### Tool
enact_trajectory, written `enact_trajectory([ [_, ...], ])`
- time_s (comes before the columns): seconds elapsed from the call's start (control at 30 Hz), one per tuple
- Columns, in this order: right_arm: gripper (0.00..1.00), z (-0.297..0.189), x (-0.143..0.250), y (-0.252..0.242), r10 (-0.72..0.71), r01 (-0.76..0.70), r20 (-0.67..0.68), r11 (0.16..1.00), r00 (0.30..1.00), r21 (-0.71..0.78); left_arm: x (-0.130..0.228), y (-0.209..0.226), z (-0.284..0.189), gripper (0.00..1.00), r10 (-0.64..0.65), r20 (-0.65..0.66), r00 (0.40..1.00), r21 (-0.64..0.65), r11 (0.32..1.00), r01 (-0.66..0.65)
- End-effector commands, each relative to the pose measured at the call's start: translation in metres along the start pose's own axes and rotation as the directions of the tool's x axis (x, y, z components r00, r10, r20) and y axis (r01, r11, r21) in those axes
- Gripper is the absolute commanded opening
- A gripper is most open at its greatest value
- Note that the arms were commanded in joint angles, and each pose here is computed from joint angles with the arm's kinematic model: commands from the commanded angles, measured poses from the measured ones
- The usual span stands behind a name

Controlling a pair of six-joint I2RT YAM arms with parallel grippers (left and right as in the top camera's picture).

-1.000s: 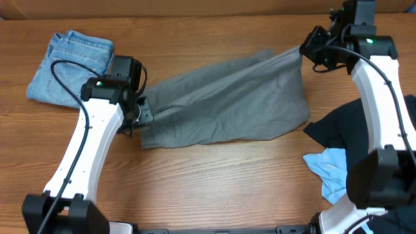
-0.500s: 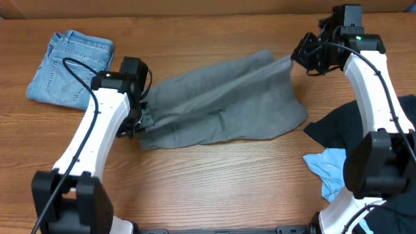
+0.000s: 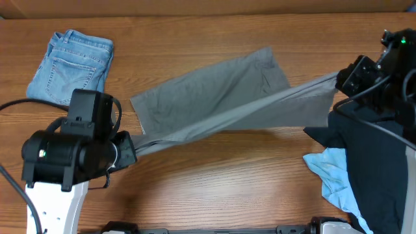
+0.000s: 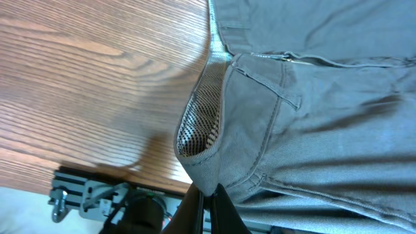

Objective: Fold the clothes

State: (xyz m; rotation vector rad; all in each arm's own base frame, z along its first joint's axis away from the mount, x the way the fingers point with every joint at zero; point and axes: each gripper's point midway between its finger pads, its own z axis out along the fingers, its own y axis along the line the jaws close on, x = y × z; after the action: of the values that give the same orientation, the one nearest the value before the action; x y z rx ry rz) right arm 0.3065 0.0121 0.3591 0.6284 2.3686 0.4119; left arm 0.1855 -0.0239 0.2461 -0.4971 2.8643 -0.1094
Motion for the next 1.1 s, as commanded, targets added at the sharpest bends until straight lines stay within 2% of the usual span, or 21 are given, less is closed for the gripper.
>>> enact_trajectory([
  [0.0,0.04,-0.002,-0.030,-0.031,0.053,-0.071,0.129,0.987,0.990,0.146,-0.002,0.017,-0.005,0.04,-0.007,0.035,0.999,-0.069,0.998,0.010],
  [0.2,0.04,0.060,-0.046,-0.035,0.066,-0.074,0.052,0.979,0.997,0.189,-0.021,0.008,0.017,0.04,0.002,0.042,0.999,-0.066,0.998,0.001],
  [0.37,0.04,0.136,-0.057,-0.024,0.058,-0.054,-0.037,0.992,0.998,0.117,-0.040,-0.001,0.062,0.04,0.004,-0.003,1.000,-0.089,0.996,-0.005],
  [0.53,0.04,0.204,-0.069,-0.021,0.056,-0.052,-0.066,0.997,0.996,0.065,-0.061,0.012,0.115,0.04,0.002,-0.050,0.999,-0.236,0.972,-0.013],
  [0.8,0.04,0.278,-0.073,-0.017,0.051,-0.054,-0.091,0.998,0.995,-0.030,-0.101,0.022,0.167,0.06,-0.006,0.002,1.000,-0.381,0.925,0.006],
  [0.83,0.12,0.284,-0.073,-0.015,0.048,-0.053,-0.092,0.997,0.995,-0.048,-0.104,0.024,0.172,0.15,-0.018,0.010,1.000,-0.400,0.916,0.021],
  [0.87,0.34,0.287,-0.075,-0.014,0.046,-0.051,-0.088,0.997,0.995,-0.056,-0.105,0.026,0.175,0.28,-0.031,0.018,0.999,-0.411,0.911,0.036],
  [0.9,0.61,0.288,-0.075,-0.014,0.046,-0.051,-0.087,0.997,0.995,-0.056,-0.106,0.026,0.178,0.36,-0.041,0.021,0.999,-0.416,0.908,0.046],
  [0.93,0.71,0.288,-0.075,-0.014,0.046,-0.051,-0.087,0.997,0.995,-0.056,-0.107,0.025,0.179,0.43,-0.041,0.022,0.999,-0.414,0.909,0.046],
  [0.97,0.75,0.287,-0.075,-0.015,0.038,-0.043,-0.087,0.998,0.995,-0.055,-0.106,0.025,0.180,0.62,-0.040,0.018,0.999,-0.413,0.910,0.044],
  [1.07,0.78,0.284,-0.071,-0.025,-0.013,0.009,-0.109,0.999,0.994,-0.038,-0.100,0.027,0.177,0.75,-0.042,-0.012,0.999,-0.421,0.906,0.033],
])
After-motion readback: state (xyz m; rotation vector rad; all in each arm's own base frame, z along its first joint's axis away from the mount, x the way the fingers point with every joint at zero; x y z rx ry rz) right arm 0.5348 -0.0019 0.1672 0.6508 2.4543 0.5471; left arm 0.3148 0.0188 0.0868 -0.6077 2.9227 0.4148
